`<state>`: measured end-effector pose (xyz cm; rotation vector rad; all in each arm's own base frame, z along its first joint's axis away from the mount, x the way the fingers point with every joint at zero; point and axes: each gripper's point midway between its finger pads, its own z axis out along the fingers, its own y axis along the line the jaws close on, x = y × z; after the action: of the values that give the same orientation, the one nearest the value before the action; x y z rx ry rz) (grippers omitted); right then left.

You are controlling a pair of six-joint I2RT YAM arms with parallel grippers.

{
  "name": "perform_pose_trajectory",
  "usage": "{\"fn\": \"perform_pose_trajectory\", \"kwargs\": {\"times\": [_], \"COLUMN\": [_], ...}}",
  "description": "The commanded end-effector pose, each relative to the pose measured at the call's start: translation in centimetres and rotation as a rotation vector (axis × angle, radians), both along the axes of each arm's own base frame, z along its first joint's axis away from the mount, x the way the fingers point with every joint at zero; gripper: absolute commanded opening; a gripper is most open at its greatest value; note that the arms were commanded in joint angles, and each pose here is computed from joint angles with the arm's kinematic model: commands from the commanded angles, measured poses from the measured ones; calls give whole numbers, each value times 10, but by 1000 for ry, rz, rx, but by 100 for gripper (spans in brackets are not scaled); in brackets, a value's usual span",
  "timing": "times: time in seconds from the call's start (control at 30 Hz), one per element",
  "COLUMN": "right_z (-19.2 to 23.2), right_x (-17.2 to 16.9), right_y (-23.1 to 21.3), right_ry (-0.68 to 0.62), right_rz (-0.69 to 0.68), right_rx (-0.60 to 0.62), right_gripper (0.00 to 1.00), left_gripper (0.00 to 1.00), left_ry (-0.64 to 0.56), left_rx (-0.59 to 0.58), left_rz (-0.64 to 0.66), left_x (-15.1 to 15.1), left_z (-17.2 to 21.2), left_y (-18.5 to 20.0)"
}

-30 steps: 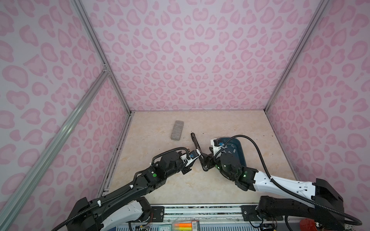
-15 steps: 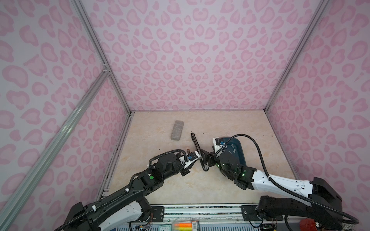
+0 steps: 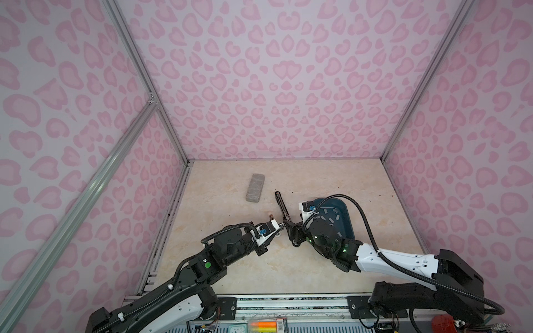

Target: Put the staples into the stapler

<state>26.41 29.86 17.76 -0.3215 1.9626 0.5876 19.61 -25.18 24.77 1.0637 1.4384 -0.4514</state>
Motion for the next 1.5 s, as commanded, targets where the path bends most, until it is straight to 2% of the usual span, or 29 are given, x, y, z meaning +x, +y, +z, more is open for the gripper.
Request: {"fn": "perform_pose_trajectory", "kwargs": {"times": [0.0,0.2,0.4,0.5,0.6,0.87,1.27,1.47], "right_z": [7,14,27,30,35,43,38,33], "right_x": [-3,0,0,-9,-26,-78,-107,-115], "right_y": [10,-7,-36,-40,-35,-31,-12,-6], "right_ry": [-24,-76,-194,-269,-312,-490,-505,-510], "right_rz": [36,-8,-38,26,148,417,625,681], "right_rx": [18,-21,-39,-56,-73,-8,-7,-26], "right_gripper": [80,80,81,82,85,95,96,94], "left_gripper": [4,4,4,4,4,4,4,4], "left_ry": [-36,-40,-47,-52,-50,-42,-2,23], "left_rx": [-50,-29,-22,-16,-8,-1,31,50], "left_rz": [-1,-16,-3,1,-5,-100,-401,-508], "left_x": [0,0,2,2,2,-10,-52,-67], "left_z": [15,11,9,9,7,5,0,-3], "left_y": [-1,-3,-2,-1,-2,-12,-37,-43]}}
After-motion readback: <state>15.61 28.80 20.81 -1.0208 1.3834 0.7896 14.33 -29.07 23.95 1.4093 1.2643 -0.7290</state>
